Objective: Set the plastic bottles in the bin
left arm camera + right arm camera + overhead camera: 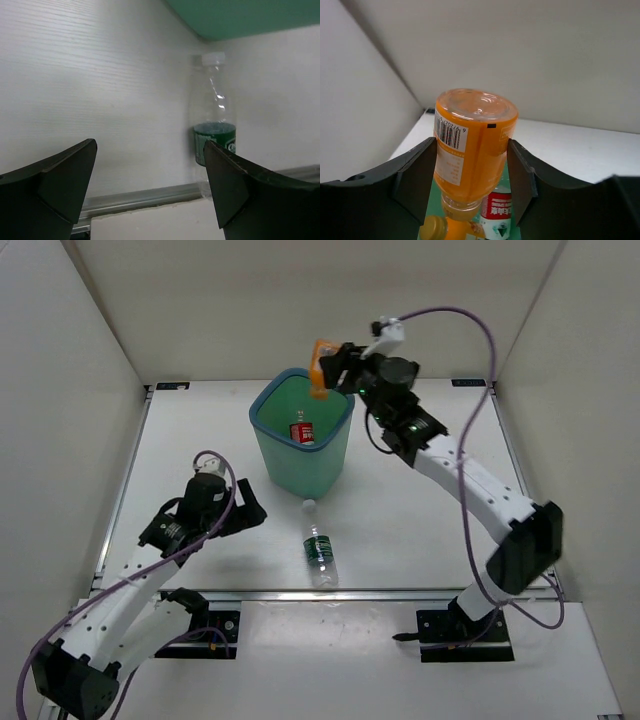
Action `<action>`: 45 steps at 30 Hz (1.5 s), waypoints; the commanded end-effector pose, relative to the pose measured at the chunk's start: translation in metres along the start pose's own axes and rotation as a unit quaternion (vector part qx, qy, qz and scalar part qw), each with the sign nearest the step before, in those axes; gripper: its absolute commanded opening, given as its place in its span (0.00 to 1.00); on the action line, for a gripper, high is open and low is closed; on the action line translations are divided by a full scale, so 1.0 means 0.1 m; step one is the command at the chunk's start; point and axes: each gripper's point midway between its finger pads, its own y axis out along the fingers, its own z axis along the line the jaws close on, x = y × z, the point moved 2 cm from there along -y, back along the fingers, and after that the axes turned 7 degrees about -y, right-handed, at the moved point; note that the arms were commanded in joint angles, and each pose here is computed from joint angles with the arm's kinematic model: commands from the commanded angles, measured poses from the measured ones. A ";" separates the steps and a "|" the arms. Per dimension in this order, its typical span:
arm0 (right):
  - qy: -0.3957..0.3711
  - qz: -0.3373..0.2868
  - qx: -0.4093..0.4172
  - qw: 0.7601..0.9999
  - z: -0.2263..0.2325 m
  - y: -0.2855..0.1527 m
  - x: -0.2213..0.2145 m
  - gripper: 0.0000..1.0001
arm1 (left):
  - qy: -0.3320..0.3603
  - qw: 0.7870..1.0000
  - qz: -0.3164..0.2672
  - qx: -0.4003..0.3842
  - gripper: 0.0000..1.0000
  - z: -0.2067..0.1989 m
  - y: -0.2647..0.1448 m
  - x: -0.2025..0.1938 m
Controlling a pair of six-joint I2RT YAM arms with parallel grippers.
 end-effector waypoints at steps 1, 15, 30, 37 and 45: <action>-0.047 0.074 0.049 0.995 0.30 0.31 -0.51 0.27 | 0.005 0.999 0.025 -0.040 0.98 -0.25 0.06 -0.13; -0.068 0.095 -0.059 0.991 -0.46 -0.52 -0.36 0.99 | 0.151 0.980 0.121 -0.054 0.98 -0.97 0.41 -0.67; 0.020 0.212 -0.282 0.936 -2.15 -2.14 -1.21 0.99 | 0.201 0.956 0.213 0.015 0.94 -1.01 1.06 -1.24; 0.009 0.206 -0.290 0.935 -2.17 -2.23 -1.23 0.99 | 0.232 0.952 0.197 -0.038 0.63 -1.43 0.81 -1.04; 0.037 0.226 -0.294 0.928 -2.24 -2.40 -1.53 0.99 | 0.329 0.917 0.029 -0.224 0.55 -2.86 -0.48 -0.03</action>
